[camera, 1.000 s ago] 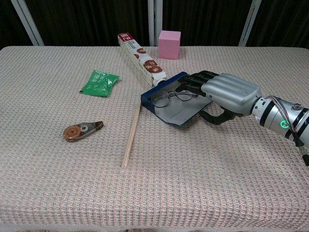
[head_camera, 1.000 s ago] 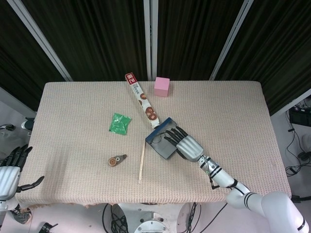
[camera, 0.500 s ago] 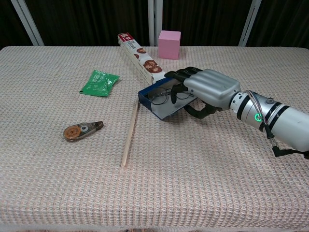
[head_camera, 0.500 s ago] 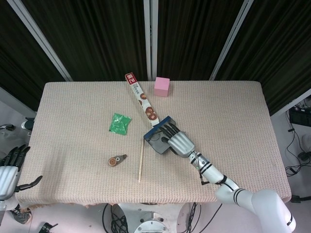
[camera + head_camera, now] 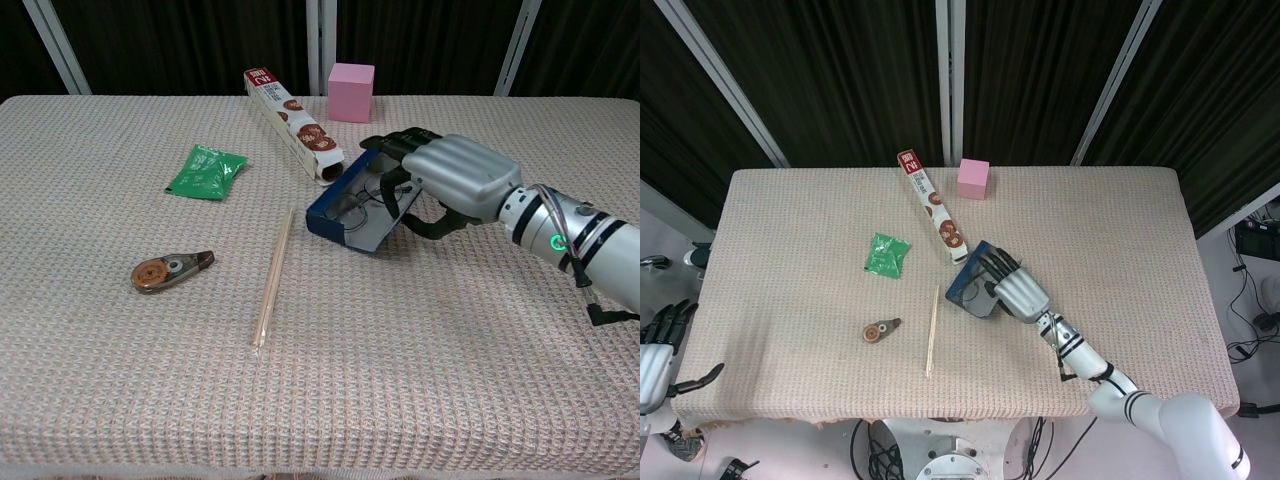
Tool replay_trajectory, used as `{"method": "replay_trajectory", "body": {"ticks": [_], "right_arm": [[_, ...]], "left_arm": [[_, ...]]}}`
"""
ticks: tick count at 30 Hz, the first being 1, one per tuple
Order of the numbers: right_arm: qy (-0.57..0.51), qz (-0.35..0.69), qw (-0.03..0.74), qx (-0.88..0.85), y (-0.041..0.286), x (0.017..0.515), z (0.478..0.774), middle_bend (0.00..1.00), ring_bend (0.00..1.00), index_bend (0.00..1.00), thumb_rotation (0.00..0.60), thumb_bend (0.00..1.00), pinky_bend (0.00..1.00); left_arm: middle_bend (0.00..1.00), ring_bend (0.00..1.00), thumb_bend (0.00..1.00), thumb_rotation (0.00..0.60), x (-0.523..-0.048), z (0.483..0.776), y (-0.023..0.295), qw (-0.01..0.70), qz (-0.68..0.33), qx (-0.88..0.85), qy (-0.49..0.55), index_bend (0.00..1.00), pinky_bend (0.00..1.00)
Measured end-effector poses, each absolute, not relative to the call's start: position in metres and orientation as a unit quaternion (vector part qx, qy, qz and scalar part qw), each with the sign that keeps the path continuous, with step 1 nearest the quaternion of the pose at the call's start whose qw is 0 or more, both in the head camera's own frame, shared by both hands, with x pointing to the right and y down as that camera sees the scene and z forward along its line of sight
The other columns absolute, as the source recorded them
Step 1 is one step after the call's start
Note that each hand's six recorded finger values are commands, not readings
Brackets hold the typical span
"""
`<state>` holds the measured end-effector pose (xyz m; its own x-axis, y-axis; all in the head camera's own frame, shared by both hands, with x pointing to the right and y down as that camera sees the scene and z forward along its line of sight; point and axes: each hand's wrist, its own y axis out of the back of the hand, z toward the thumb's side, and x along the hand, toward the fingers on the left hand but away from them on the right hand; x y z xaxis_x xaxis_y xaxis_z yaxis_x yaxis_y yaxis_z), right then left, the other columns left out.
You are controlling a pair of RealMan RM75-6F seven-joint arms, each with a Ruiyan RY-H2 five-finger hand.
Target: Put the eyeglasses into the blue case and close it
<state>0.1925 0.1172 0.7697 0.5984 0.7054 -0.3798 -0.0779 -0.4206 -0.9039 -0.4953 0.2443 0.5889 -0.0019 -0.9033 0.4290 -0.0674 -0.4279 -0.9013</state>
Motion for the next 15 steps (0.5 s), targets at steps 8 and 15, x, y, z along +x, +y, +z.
{"method": "replay_trajectory", "body": {"ticks": [8,15], "right_arm": [[-0.195,0.424,0.514,-0.720,0.139,0.274,0.742,0.00,0.00,0.98,0.600,0.36,0.00],[-0.172,0.430,0.536,-0.706,0.160,0.306,0.711,0.00,0.00,0.99,0.600,0.36,0.00]], "left_arm": [[0.05,0.05,0.16,0.375,-0.493,0.591,0.246,0.357,-0.584,-0.613,0.395,0.03,0.22],[0.05,0.05,0.16,0.375,-0.485,0.592,0.243,0.361,-0.579,-0.618,0.391,0.03,0.22]]}}
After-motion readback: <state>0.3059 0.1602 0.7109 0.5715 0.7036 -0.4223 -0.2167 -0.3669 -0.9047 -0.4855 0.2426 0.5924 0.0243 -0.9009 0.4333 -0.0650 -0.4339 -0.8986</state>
